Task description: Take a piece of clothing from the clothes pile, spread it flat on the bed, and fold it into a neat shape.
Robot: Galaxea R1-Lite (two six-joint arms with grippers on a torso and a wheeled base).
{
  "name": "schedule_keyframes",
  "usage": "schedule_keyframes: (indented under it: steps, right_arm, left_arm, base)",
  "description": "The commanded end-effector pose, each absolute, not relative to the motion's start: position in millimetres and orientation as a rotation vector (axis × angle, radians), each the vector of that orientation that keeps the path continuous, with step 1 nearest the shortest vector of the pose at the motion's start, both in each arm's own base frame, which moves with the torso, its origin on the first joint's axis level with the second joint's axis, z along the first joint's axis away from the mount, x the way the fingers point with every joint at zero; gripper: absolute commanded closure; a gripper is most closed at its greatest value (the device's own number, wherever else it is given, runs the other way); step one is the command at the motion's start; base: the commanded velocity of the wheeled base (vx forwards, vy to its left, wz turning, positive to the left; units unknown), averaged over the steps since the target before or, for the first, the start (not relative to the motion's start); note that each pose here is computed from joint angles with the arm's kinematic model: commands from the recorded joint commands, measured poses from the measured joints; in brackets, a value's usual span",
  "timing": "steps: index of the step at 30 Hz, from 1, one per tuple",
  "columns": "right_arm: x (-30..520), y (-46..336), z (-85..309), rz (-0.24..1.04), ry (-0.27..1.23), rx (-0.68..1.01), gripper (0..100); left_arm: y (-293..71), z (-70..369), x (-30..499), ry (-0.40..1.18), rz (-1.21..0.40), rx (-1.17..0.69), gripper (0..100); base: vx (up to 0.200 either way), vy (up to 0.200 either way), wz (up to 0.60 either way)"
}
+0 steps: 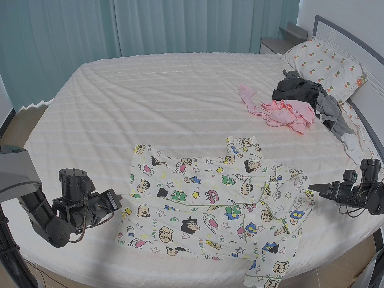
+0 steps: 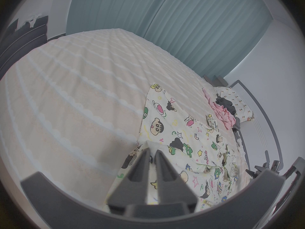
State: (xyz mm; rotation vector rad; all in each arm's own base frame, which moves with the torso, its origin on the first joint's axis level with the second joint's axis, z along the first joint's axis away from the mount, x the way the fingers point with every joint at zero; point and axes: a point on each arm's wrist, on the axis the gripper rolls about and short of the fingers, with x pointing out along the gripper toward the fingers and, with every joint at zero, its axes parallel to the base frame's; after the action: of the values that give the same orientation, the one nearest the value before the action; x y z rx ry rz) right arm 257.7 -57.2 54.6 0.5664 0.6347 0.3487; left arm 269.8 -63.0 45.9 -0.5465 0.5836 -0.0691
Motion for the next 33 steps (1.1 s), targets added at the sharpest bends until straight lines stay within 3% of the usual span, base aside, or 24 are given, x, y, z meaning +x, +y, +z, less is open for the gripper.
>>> schedule_keyframes:
  steps: [1,10,20,33]
  right_arm:
    - [257.7,-57.3,54.3,0.349,0.636,0.568,0]
    - [257.0,-57.1,53.8,0.349,0.638,0.568,0]
    - [256.1,-56.8,53.2,0.348,0.641,0.569,0]
    - [255.6,-56.6,53.2,0.349,0.642,0.57,0]
  left_arm:
    - [-65.4,38.1,273.7,0.603,-0.07,-0.541,0]
    - [-50.0,32.2,266.5,0.643,-0.03,-0.525,0]
    - [-45.1,17.7,233.0,0.802,-0.364,-0.348,0]
    - [-52.4,-16.7,237.5,0.876,-0.479,-0.119,0]
  base:
    - [0.0,0.0,0.0]
    - [0.0,0.0,0.0]
    - [0.0,0.0,0.0]
    - [0.0,0.0,0.0]
